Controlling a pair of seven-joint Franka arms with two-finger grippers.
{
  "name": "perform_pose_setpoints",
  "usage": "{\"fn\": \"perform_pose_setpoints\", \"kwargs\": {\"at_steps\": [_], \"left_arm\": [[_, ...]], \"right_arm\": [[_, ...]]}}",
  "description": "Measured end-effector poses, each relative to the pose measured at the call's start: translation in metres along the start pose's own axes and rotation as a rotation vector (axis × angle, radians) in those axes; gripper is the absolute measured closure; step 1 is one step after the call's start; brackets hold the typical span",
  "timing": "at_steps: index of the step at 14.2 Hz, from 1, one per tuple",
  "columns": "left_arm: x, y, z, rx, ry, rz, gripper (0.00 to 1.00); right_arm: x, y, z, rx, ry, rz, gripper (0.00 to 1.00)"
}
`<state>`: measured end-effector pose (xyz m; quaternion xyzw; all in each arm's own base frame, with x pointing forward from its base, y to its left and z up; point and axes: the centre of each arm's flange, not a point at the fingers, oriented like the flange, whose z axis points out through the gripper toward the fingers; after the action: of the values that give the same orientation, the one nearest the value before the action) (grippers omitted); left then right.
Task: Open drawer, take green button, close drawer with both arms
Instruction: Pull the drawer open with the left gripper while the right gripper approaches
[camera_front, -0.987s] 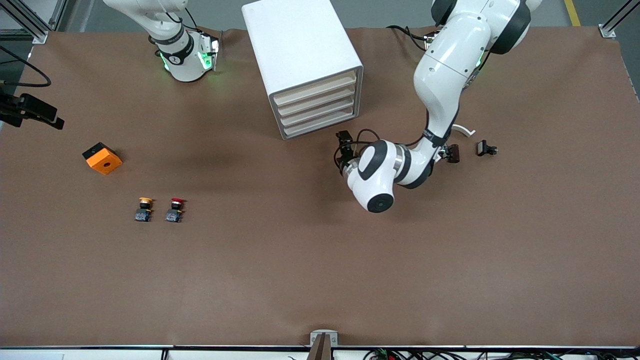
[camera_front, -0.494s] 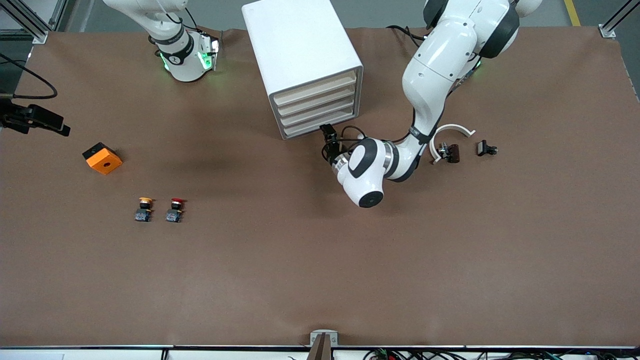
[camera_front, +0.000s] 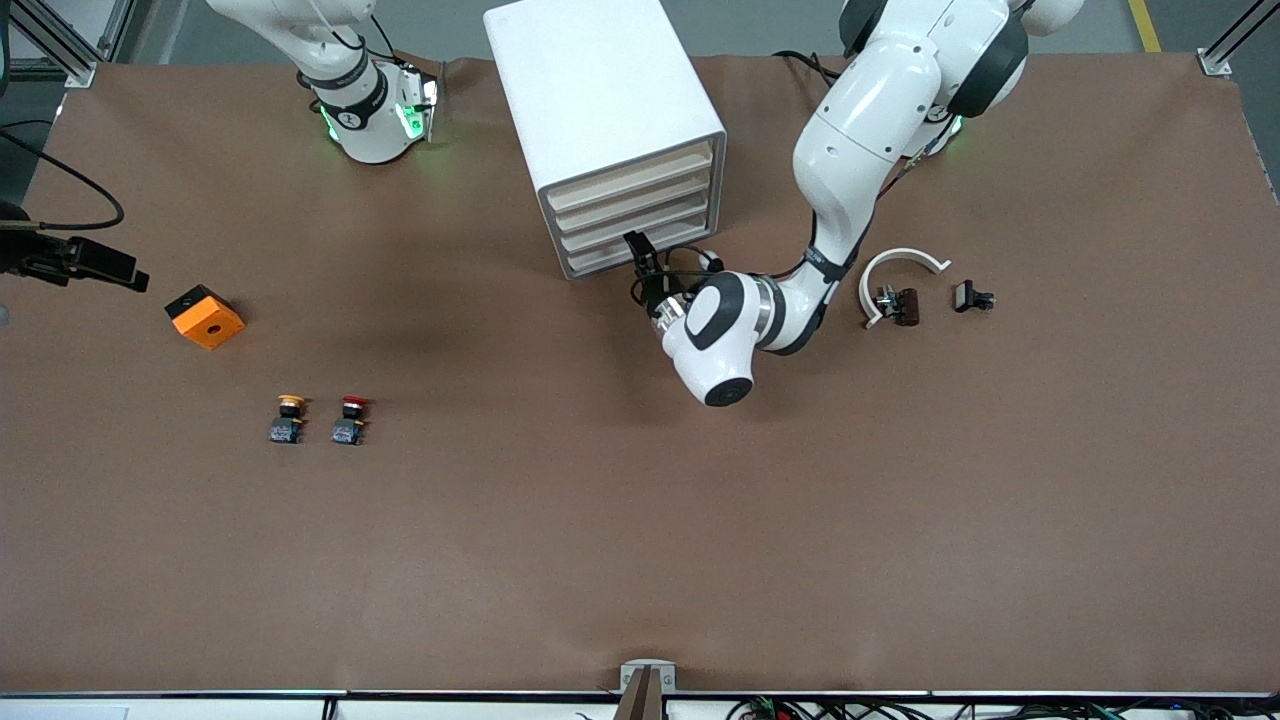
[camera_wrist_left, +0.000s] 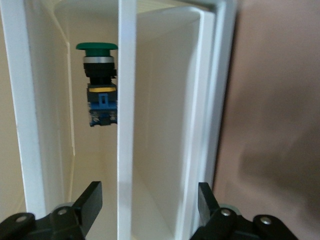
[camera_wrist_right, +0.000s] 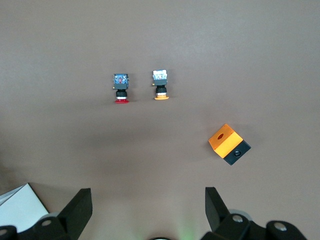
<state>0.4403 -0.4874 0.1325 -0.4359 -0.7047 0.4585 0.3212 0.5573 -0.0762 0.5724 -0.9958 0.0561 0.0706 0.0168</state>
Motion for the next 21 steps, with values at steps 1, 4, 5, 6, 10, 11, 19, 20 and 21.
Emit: {"fn": "perform_pose_setpoints", "kwargs": {"at_steps": [1, 4, 5, 6, 10, 11, 19, 20, 21], "left_arm": [[0.000, -0.001, 0.006, 0.015, 0.013, -0.006, 0.21], [0.000, 0.000, 0.015, 0.059, 0.018, -0.019, 0.34], [0.001, 0.002, 0.017, 0.066, 0.020, -0.023, 0.35], [0.001, 0.004, 0.018, 0.070, 0.021, -0.025, 0.36], [0.003, 0.003, 0.023, 0.099, 0.034, -0.028, 0.74], [0.002, 0.002, 0.022, 0.104, 0.036, -0.026, 0.79], [0.003, 0.002, 0.017, 0.111, 0.029, -0.015, 0.86], [0.004, 0.004, 0.012, 0.109, 0.021, -0.014, 0.86], [0.006, 0.006, 0.005, 0.106, 0.010, -0.011, 0.86]], "right_arm": [[0.002, 0.003, 0.003, 0.000, -0.004, 0.005, 0.00], [0.005, 0.006, 0.001, 0.000, 0.003, 0.010, 0.00], [0.005, 0.005, -0.001, 0.000, 0.007, 0.009, 0.00], [0.005, 0.005, -0.002, 0.000, 0.010, 0.009, 0.00], [0.007, 0.009, -0.001, 0.001, 0.007, 0.015, 0.00], [0.007, 0.012, 0.001, 0.001, 0.004, 0.021, 0.00], [0.012, 0.009, -0.006, 0.004, 0.022, 0.057, 0.00], [0.013, 0.006, -0.010, 0.006, 0.029, 0.083, 0.00], [0.014, 0.000, -0.012, 0.008, 0.033, 0.111, 0.00]]}}
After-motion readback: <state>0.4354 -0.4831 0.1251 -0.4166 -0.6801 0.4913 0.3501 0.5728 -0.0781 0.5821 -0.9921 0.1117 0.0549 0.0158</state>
